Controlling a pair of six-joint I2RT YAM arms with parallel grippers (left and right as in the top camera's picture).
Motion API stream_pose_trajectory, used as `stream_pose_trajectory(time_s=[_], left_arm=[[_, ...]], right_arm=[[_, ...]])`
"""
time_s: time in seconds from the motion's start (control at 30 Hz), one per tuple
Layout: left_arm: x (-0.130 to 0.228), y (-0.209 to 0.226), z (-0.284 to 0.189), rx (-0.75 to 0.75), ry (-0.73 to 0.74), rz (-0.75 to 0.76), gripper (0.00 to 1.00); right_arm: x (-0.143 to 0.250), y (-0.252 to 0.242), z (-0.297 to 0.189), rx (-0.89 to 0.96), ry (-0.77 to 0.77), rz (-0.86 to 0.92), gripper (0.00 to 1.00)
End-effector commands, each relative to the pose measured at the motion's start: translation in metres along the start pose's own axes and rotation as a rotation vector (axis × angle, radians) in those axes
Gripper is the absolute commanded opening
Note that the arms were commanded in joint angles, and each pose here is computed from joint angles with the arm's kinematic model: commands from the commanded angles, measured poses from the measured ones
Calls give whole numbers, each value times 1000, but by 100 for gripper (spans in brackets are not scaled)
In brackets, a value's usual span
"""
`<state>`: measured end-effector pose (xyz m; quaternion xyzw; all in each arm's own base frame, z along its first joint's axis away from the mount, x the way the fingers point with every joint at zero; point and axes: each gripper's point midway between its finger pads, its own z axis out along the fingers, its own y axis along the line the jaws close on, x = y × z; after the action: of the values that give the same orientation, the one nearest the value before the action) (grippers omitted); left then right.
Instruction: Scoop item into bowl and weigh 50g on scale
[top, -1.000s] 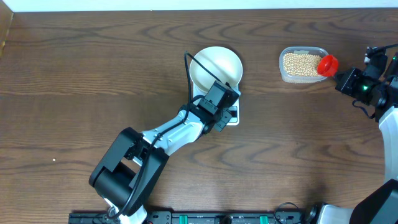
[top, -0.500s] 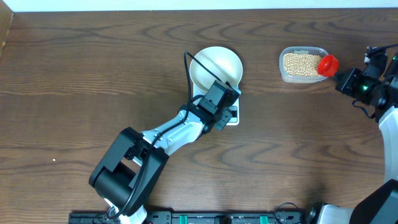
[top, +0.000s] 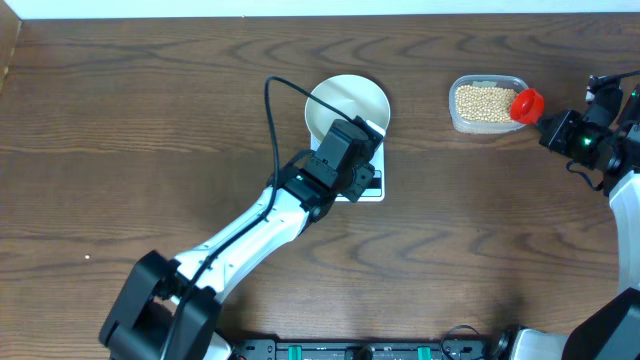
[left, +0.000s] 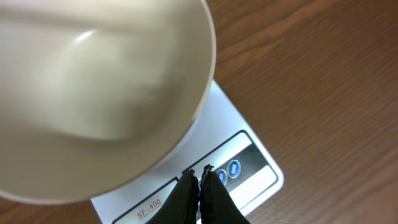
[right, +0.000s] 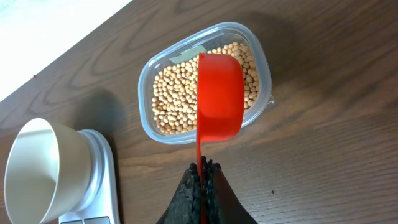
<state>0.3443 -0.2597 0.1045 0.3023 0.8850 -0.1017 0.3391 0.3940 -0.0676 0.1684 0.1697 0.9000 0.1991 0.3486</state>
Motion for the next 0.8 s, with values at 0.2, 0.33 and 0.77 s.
stream_pose_trajectory(time_s=[0.2,0.33,0.77], left_arm=[[1,8,-54,11,8,-58,7],[31,20,-60,-10,127,-82,7],[48,32,-61,-16,195,24,7]], right_arm=[[-10,5,-7,-4,-28,-26,1],[-10,5,-7,-4,-28,-26,1],[-10,5,-7,-4,-27,-26,1]])
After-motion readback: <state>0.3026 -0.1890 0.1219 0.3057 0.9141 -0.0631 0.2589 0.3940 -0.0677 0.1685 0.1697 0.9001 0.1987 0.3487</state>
